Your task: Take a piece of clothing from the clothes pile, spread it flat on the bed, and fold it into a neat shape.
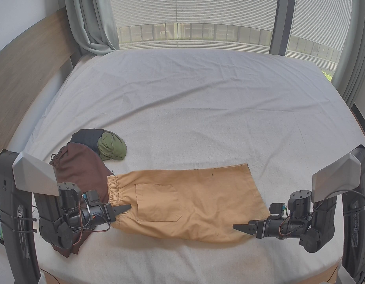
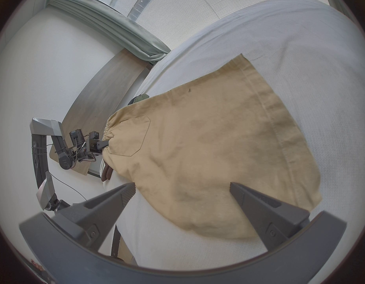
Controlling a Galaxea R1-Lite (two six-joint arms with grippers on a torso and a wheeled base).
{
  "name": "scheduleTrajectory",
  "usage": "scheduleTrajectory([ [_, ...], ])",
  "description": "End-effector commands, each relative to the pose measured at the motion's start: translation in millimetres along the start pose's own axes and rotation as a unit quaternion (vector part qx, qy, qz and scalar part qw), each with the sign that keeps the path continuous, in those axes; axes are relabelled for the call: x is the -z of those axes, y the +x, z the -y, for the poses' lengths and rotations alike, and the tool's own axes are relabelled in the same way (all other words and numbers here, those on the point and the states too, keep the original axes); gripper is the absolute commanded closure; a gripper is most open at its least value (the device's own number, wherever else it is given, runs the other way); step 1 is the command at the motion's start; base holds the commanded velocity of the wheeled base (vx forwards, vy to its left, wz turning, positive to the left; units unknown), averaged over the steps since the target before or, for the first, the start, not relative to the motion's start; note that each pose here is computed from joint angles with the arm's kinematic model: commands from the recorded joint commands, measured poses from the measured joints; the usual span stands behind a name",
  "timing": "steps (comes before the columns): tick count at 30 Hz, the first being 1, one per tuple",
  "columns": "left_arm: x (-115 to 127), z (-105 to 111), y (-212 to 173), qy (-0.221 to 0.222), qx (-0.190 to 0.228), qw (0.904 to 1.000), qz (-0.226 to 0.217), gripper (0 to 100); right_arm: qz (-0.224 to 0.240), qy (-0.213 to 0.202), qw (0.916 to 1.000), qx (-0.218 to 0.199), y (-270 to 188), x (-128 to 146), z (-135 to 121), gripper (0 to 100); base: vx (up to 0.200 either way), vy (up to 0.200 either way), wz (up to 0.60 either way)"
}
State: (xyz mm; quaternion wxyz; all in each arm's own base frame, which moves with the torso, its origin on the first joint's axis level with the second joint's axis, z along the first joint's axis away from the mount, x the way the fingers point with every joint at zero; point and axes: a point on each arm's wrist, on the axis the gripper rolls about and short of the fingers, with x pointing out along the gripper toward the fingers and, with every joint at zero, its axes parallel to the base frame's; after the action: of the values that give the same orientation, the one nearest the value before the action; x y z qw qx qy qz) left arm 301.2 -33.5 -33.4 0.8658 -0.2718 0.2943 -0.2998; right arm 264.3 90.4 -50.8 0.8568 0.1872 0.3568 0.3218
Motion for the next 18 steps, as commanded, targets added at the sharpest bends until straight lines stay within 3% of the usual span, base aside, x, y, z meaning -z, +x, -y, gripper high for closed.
scheduleTrajectory([
  [1, -5, -2, -8, -0.001, -0.002, 1.0, 0.01, 100, -0.007, 0.002, 1.0, 0.001, 2, 4, 1, 0, 0.0, 0.0, 0.0],
  [10, -10, -13, -19, -0.009, -0.005, 0.9998, 0.02, 100, -0.009, -0.001, 1.0, -0.003, 2, 4, -2, 0, 0.0, 0.0, 0.0],
  [18, -12, -19, -34, 0.001, 0.019, 0.9997, 0.014, 100, -0.007, -0.008, 0.9999, -0.009, 2, 2, -8, 0, 0.0, 0.0, 0.0],
])
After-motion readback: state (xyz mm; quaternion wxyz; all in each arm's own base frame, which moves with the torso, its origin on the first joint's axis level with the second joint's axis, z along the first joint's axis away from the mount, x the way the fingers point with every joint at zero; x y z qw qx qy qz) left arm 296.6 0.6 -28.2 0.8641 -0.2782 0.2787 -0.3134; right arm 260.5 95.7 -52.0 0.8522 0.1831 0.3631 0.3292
